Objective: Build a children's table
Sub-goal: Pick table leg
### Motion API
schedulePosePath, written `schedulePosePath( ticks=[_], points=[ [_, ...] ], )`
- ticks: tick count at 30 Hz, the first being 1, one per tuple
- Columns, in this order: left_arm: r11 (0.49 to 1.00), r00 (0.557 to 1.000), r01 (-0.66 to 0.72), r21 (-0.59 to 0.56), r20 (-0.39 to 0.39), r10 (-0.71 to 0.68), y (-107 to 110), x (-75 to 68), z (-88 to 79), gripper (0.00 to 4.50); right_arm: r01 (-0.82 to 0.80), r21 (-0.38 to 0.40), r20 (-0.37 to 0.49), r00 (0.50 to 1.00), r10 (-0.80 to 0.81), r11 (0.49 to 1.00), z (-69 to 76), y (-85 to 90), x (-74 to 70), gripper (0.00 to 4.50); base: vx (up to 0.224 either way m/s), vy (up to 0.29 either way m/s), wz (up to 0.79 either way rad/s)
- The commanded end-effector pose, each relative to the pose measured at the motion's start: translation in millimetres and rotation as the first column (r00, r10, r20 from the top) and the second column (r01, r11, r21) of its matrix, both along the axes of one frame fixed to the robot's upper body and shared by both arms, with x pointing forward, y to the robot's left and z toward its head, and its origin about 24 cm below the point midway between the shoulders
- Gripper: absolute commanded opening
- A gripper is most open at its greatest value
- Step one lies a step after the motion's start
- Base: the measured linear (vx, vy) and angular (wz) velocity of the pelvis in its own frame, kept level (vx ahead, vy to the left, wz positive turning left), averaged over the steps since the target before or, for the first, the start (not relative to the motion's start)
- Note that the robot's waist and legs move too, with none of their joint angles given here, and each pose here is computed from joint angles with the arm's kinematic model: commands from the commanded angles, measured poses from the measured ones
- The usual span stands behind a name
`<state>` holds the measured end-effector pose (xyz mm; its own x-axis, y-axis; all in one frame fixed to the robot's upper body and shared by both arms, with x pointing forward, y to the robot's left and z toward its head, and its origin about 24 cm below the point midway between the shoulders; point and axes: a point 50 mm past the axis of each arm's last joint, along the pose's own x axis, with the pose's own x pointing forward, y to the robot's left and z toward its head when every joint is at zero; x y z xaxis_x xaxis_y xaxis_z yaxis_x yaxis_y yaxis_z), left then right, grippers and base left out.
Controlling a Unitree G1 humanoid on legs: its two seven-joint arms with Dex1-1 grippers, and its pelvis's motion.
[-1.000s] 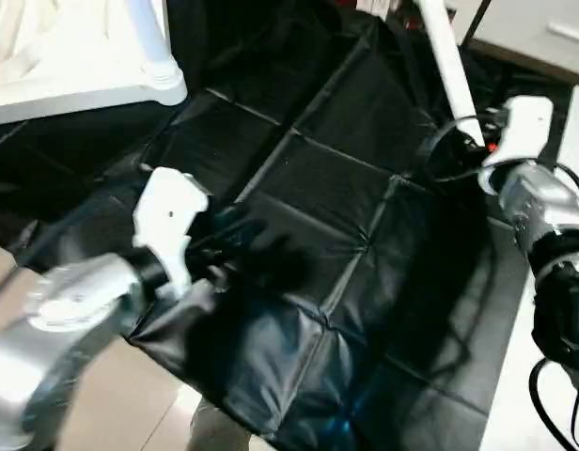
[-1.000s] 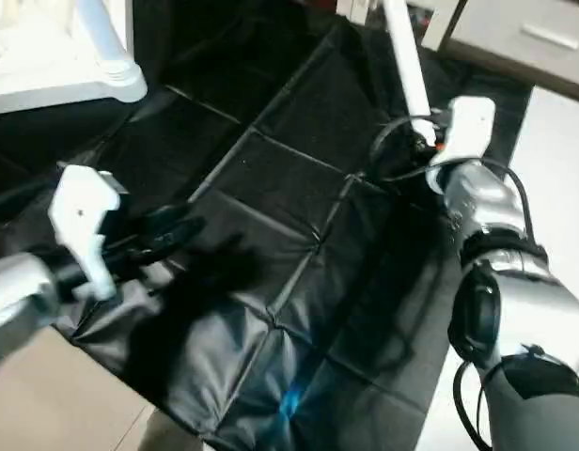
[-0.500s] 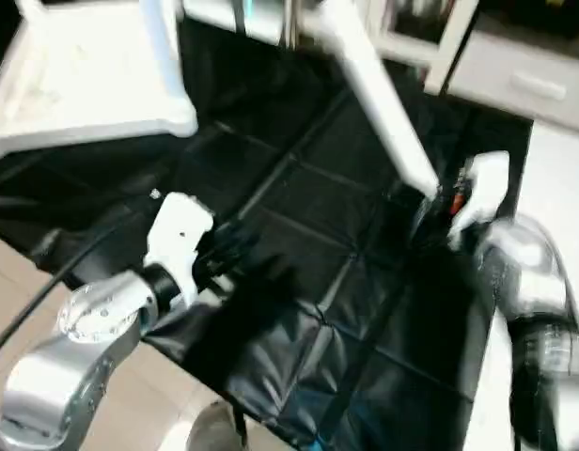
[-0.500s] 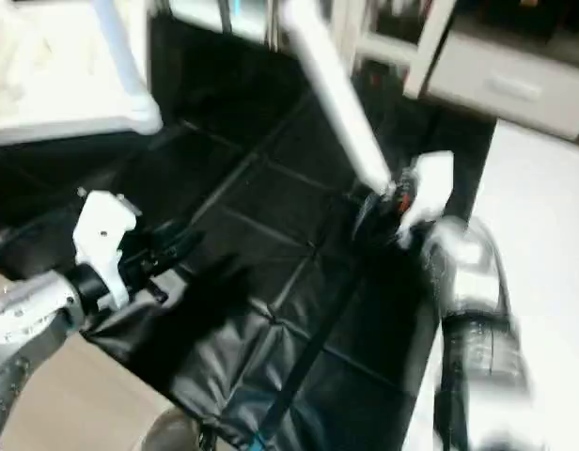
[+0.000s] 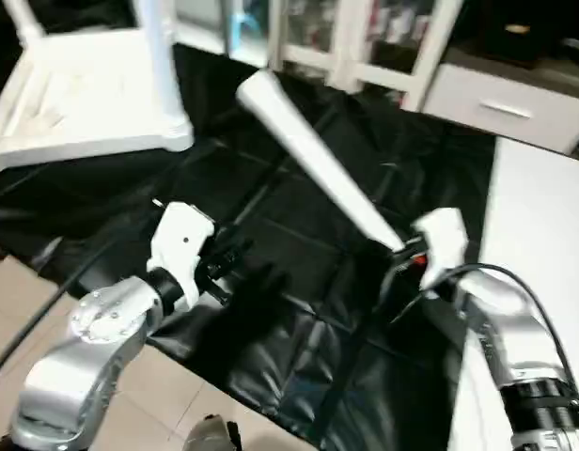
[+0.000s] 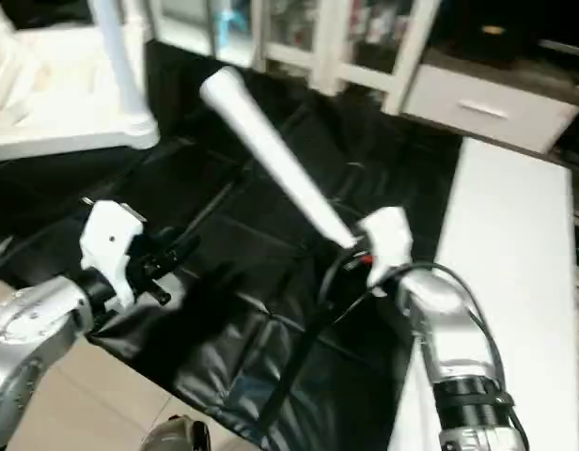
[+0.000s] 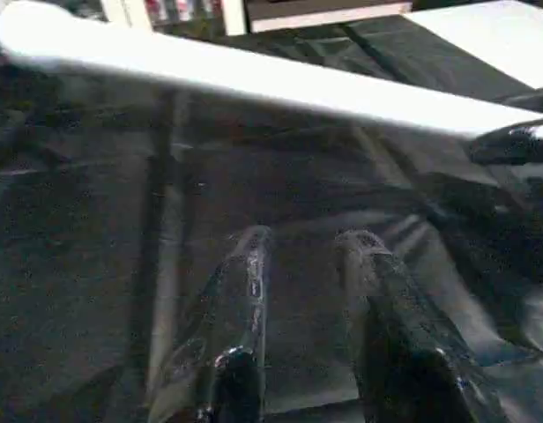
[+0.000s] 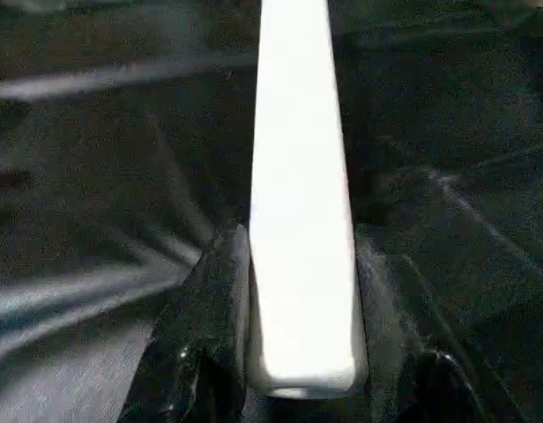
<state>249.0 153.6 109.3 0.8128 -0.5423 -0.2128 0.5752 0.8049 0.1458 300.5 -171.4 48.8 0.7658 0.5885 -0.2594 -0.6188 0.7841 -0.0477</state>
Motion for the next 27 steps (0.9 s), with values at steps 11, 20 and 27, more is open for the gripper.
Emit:
schedulePosePath(
  ticks=[11, 20, 27],
  points=[
    [1.0, 1.0, 0.004, -0.006, -0.017, -0.004, -4.2, -0.3, -4.7, 1.4, -0.043, -0.041, 0.007, 0.999, 0.044, 0.998, 5.5, 14.2, 0.1, 1.93, -0.038, 0.01, -0.07],
    [0.99, 0.991, -0.132, 0.046, -0.017, 0.132, -3.3, 12.6, -8.8, 1.4, 0.034, -0.044, 0.031, 0.999, -0.033, 0.998, 10.7, 8.9, 4.2, 2.67, -0.015, -0.054, 0.07],
    [0.967, 0.967, -0.254, 0.032, 0.016, 0.253, 3.7, 20.9, -7.9, 1.4, 0.108, 0.044, 0.102, 0.989, -0.112, 0.993, 28.9, 3.3, -2.6, 2.93, -0.025, 0.061, -0.07]
  ],
)
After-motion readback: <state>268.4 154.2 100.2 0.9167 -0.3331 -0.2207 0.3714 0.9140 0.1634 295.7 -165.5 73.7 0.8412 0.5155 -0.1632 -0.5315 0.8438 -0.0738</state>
